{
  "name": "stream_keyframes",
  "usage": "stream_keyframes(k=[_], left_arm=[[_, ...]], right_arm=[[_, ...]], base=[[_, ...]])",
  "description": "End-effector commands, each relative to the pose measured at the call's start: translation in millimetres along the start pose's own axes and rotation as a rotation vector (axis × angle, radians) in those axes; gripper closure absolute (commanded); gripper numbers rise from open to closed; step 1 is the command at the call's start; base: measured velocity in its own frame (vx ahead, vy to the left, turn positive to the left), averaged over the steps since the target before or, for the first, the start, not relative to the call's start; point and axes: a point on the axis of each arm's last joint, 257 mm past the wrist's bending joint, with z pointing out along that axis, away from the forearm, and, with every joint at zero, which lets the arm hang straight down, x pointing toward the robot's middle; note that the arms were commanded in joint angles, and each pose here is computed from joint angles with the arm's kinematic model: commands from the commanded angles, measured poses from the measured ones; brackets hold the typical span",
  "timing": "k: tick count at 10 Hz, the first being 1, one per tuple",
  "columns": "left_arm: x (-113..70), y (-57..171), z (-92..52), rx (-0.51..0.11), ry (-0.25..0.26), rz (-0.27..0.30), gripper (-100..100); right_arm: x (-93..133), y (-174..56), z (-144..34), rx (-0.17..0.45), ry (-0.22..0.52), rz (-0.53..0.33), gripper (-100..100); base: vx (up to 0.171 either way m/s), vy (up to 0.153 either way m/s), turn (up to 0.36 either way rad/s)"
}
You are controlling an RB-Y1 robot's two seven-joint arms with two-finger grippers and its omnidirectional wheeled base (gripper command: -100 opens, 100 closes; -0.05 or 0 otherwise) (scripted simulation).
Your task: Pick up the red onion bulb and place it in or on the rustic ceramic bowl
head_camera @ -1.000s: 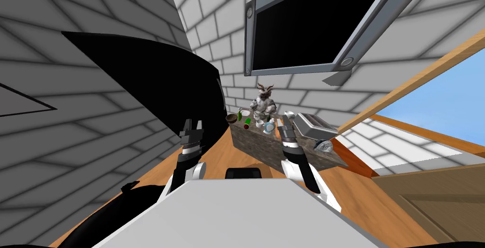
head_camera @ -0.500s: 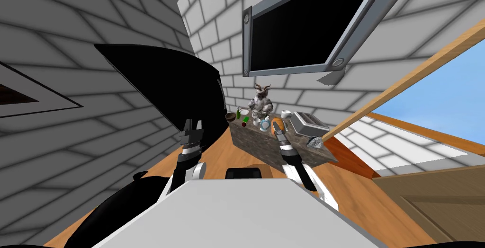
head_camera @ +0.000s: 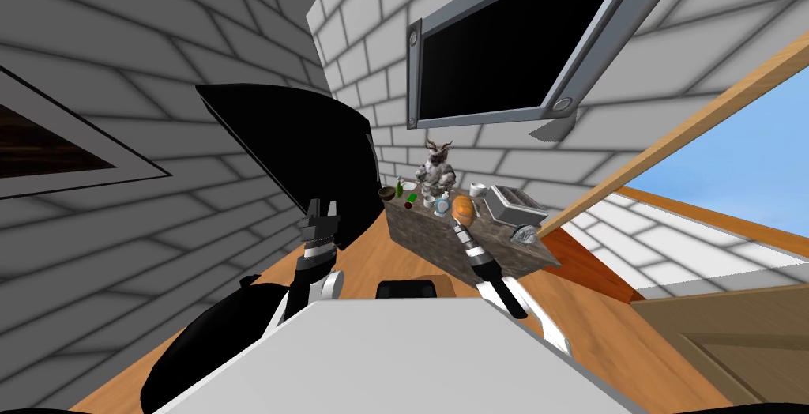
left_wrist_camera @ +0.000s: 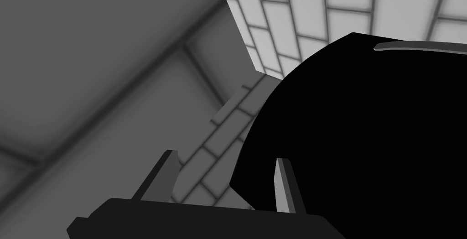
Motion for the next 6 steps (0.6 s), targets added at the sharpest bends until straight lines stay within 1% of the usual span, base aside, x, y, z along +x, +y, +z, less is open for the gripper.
stream_keyframes(k=[1,2,3,4,5,6], left_arm=[[0.0,0,0.0,0.000,0.000,0.000,0],[0.0,0,0.0,0.000,0.000,0.000,0],[0.0,0,0.0,0.000,0.000,0.000,0],[0.0,0,0.0,0.000,0.000,0.000,0],[0.0,0,0.0,0.000,0.000,0.000,0],[0.0,0,0.0,0.000,0.000,0.000,0]], right_arm=[[8,-12,-4.8,0.021,0.031,-0.028,-100],[21,-29,-10.4,0.044,0.089,-0.089,-100],[31,-41,-13.7,0.054,0.135,-0.146,-100],[33,-49,-17.5,0.068,0.150,-0.153,-100],[40,-60,-21.1,0.070,0.203,-0.222,-100],[43,-71,-26.2,0.092,0.214,-0.221,-100]], base=[[-0.019,0.028,0.026],[-0.019,0.043,0.050],[-0.029,0.078,0.088],[-0.030,0.063,0.018],[-0.035,0.082,0.050],[-0.016,0.065,0.022]])
